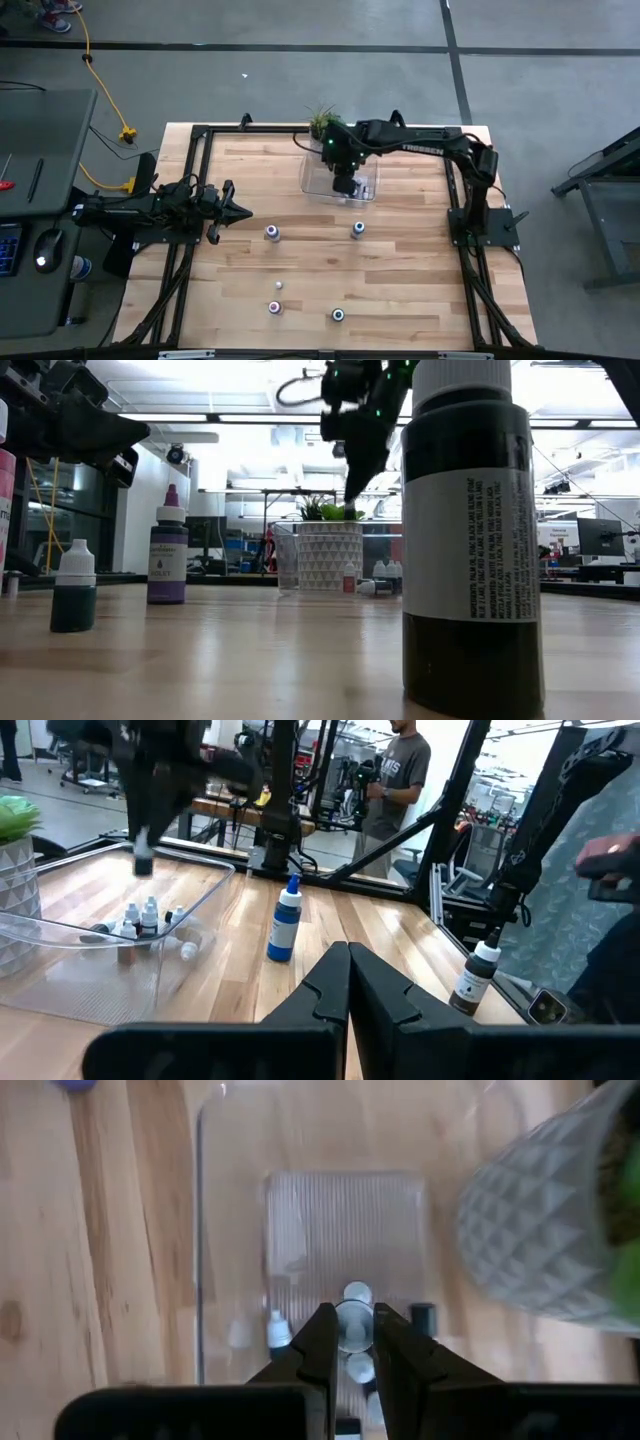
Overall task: Pick & Place food coloring
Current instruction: Put the small black food coloring bottle into the bin
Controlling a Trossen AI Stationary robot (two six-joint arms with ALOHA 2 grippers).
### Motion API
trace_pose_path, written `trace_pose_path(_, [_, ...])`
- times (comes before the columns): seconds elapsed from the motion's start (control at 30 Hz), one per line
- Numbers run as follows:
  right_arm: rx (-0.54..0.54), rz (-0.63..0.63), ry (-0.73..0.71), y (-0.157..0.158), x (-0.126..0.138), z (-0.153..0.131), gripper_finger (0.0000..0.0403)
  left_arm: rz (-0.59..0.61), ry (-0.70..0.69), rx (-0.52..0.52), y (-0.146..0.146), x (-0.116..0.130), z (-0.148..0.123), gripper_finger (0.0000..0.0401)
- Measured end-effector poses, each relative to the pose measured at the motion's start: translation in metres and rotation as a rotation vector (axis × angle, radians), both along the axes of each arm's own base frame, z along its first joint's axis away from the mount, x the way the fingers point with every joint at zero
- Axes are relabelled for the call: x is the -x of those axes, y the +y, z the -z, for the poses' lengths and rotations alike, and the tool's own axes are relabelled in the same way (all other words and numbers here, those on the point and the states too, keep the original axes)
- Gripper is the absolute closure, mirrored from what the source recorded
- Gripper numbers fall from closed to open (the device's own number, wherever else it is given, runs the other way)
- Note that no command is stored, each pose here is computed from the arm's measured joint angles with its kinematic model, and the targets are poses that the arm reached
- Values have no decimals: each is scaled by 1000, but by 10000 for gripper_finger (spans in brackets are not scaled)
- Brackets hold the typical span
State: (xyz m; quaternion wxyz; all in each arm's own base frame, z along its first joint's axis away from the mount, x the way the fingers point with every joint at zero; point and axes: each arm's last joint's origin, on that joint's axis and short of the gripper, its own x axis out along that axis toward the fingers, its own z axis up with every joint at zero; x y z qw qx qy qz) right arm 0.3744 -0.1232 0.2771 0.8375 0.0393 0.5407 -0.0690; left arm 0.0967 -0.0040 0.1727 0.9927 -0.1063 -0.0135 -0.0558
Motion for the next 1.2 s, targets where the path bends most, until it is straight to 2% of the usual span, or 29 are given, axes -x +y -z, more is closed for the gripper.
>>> trace_pose_path(0.27, [-30, 123, 22, -18, 9, 32, 367, 0, 1, 0, 0, 0, 0, 401])
trace_pose_path(0.47, [-36, 206, 6, -27, 13, 44, 367, 0, 0, 0, 0, 0, 0, 401])
trace_pose_path(0.97, [-72, 349, 10, -28, 16, 53, 367, 0, 0, 0, 0, 0, 0, 401])
trace_pose_path(1.2, [-76, 359, 8, -28, 16, 53, 332, 0, 1, 0, 0, 0, 0, 401])
